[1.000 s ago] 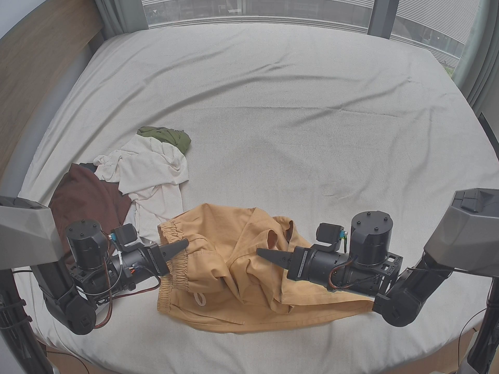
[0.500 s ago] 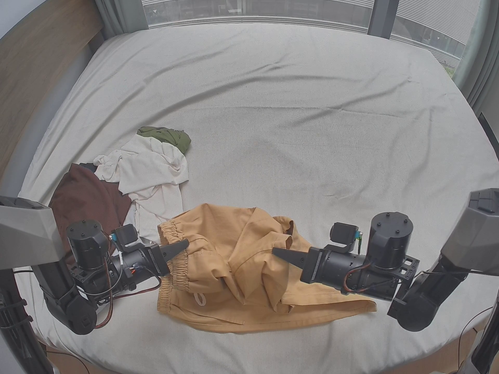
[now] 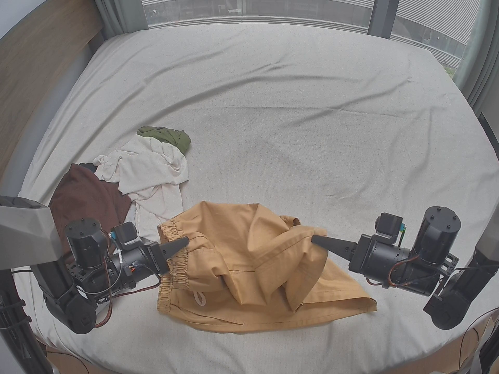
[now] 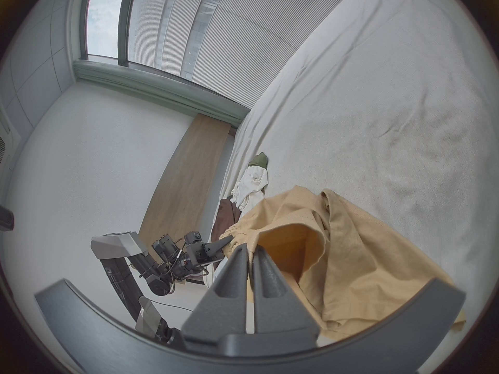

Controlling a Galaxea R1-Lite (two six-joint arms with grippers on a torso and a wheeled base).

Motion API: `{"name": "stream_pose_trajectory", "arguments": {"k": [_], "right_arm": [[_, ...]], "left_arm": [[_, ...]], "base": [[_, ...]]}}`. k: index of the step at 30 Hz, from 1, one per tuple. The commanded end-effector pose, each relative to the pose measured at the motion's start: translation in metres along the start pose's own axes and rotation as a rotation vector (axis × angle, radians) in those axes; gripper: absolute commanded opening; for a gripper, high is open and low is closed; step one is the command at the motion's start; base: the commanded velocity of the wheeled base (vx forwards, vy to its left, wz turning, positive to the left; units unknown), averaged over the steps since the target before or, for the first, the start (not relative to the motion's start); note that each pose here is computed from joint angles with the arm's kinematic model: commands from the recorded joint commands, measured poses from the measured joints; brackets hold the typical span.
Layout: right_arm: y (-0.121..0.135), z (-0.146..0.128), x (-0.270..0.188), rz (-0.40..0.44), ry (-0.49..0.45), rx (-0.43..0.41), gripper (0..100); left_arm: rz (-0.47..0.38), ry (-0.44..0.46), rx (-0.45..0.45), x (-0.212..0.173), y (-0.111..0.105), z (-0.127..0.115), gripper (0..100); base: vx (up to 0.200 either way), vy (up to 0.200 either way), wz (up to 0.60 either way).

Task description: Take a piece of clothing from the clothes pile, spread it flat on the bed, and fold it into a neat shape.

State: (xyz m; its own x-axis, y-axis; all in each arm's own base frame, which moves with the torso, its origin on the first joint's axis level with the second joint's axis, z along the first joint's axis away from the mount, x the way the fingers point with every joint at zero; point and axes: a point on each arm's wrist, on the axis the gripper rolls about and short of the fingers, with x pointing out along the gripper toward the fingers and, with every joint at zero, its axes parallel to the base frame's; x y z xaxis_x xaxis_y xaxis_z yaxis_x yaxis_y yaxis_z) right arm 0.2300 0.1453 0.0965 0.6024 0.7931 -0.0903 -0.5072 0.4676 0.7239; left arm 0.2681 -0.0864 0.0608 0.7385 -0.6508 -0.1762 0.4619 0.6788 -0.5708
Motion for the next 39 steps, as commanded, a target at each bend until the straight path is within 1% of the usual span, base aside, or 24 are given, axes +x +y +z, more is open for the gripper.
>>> {"name": "stream_pose_trajectory", "arguments": {"k": [1,10,13,15,16,18,19,23,26,29,35,37,39], "right_arm": [[-0.008,-0.003,-0.008,-0.026,0.017,0.018,0],[-0.015,0.001,-0.008,-0.025,0.023,0.028,0],[-0.018,0.001,-0.007,-0.026,0.026,0.047,0],[-0.018,0.002,-0.008,-0.012,0.028,0.06,0],[-0.018,0.001,-0.009,0.015,0.049,0.087,0],[-0.018,0.001,-0.008,0.031,0.065,0.098,0],[-0.017,0.002,-0.006,0.041,0.068,0.1,100],[-0.016,0.006,0.004,0.07,0.062,0.087,100],[-0.011,0.013,0.018,0.127,0.059,0.066,100],[-0.003,0.01,0.027,0.168,0.079,0.057,100],[0.003,-0.001,0.04,0.201,0.12,0.053,100],[0.003,-0.001,0.04,0.201,0.12,0.053,100],[0.001,-0.001,0.056,0.178,0.153,0.061,100]], "left_arm": [[-0.011,-0.015,0.009,-0.001,-0.003,0.003,0],[-0.012,-0.023,0.012,0.0,-0.004,0.005,0],[-0.012,-0.023,0.012,0.0,-0.004,0.004,0],[-0.015,-0.022,0.015,0.0,-0.005,0.004,0],[-0.016,-0.021,0.016,0.001,-0.006,0.004,0],[-0.009,-0.027,0.015,0.001,-0.007,0.004,0],[-0.01,-0.027,0.016,0.001,-0.008,0.004,0],[-0.017,-0.024,0.02,0.002,-0.01,0.003,0],[-0.026,-0.031,0.025,0.002,-0.015,0.004,0],[-0.029,-0.034,0.027,0.001,-0.016,0.005,0],[-0.032,-0.028,0.027,0.002,-0.018,0.003,0],[-0.032,-0.028,0.027,0.002,-0.018,0.003,0],[-0.031,-0.029,0.027,0.003,-0.018,0.003,0]], "base": [[0.0,0.0,0.0],[0.0,0.0,0.0],[0.0,0.0,0.0],[0.0,0.0,0.0],[0.0,0.0,0.0],[0.0,0.0,0.0],[0.0,0.0,0.0],[0.0,0.0,0.0],[0.0,0.0,0.0],[0.0,0.0,0.0],[0.0,0.0,0.0],[0.0,0.0,0.0],[0.0,0.0,0.0]]}}
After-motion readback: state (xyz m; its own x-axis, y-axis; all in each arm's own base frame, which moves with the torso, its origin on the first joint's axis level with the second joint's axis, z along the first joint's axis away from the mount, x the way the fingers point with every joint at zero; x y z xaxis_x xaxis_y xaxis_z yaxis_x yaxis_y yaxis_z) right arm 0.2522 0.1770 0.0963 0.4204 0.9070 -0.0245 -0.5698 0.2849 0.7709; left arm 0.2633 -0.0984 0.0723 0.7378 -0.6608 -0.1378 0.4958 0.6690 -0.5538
